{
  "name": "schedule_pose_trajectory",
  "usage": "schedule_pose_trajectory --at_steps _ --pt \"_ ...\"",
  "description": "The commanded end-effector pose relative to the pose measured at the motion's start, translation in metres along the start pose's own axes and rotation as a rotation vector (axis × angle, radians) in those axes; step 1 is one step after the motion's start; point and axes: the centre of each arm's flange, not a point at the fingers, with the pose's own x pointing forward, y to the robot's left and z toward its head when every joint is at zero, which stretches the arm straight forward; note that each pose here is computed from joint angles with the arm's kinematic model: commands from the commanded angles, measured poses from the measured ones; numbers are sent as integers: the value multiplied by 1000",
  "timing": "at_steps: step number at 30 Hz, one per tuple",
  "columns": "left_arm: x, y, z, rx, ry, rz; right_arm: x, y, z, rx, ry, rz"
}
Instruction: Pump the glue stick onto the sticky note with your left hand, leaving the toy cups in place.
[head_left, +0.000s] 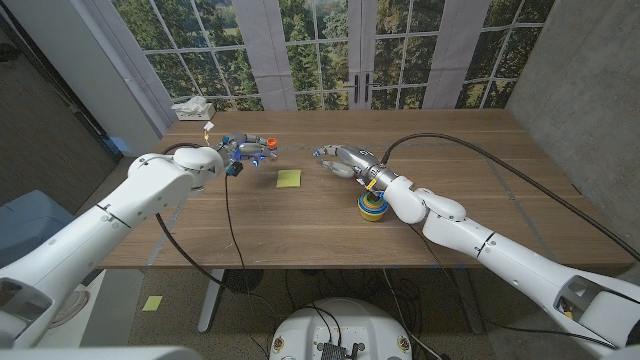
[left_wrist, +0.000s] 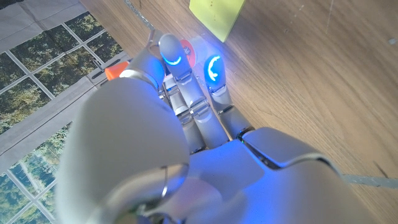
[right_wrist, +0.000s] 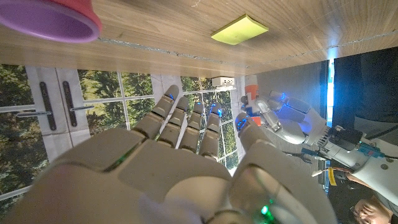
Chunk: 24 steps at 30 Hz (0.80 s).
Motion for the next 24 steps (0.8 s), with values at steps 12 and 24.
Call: schedule_pose_trajectory --at_steps 12,24 --pt "13 16 -1 -54 52 -32 25 12 5 -37 -46 70" --pt "14 17 1 -60 79 -35 30 19 7 -59 -54 104"
